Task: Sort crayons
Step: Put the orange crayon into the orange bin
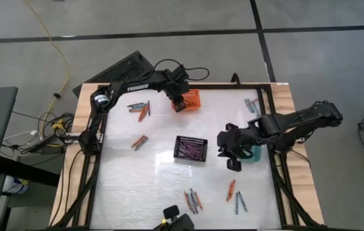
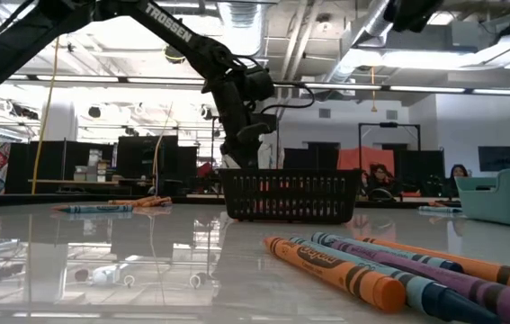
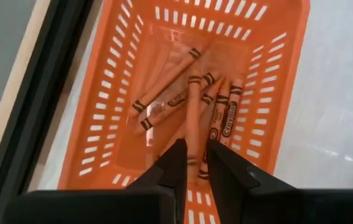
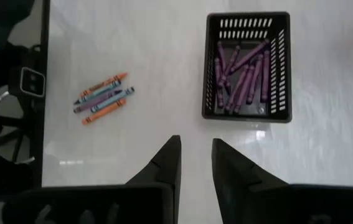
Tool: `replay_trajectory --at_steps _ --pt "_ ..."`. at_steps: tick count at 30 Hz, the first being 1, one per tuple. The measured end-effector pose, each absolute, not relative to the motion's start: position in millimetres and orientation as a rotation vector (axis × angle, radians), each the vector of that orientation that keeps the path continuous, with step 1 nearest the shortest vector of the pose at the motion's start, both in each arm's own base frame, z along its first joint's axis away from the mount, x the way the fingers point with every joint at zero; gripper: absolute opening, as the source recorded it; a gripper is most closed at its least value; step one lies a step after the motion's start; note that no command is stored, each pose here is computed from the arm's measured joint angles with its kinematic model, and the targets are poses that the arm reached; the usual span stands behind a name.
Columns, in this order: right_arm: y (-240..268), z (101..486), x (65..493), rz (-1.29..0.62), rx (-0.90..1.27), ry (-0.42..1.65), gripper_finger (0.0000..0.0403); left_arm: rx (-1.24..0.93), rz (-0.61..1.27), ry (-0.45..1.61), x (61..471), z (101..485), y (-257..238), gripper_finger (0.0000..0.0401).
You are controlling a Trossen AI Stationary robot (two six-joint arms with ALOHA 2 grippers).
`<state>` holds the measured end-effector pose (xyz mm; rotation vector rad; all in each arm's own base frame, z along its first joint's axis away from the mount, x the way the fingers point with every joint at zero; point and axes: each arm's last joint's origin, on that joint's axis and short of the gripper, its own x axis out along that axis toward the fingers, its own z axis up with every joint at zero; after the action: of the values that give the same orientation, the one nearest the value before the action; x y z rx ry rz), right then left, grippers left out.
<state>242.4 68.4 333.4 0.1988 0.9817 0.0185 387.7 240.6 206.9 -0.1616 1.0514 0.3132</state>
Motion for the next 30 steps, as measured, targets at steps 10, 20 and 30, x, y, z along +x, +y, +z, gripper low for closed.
replay_trajectory --at_steps 10,20,30 --pt "90 329 232 0.123 0.054 1.039 0.0084 -0.226 0.262 1.033 388 208 238 0.0085" --pt "133 291 218 0.263 -0.169 1.198 0.0085 -0.179 0.192 0.962 388 247 210 0.0098" --pt "156 226 196 0.37 -0.237 1.257 0.0087 -0.085 0.099 0.882 383 302 156 0.0098"
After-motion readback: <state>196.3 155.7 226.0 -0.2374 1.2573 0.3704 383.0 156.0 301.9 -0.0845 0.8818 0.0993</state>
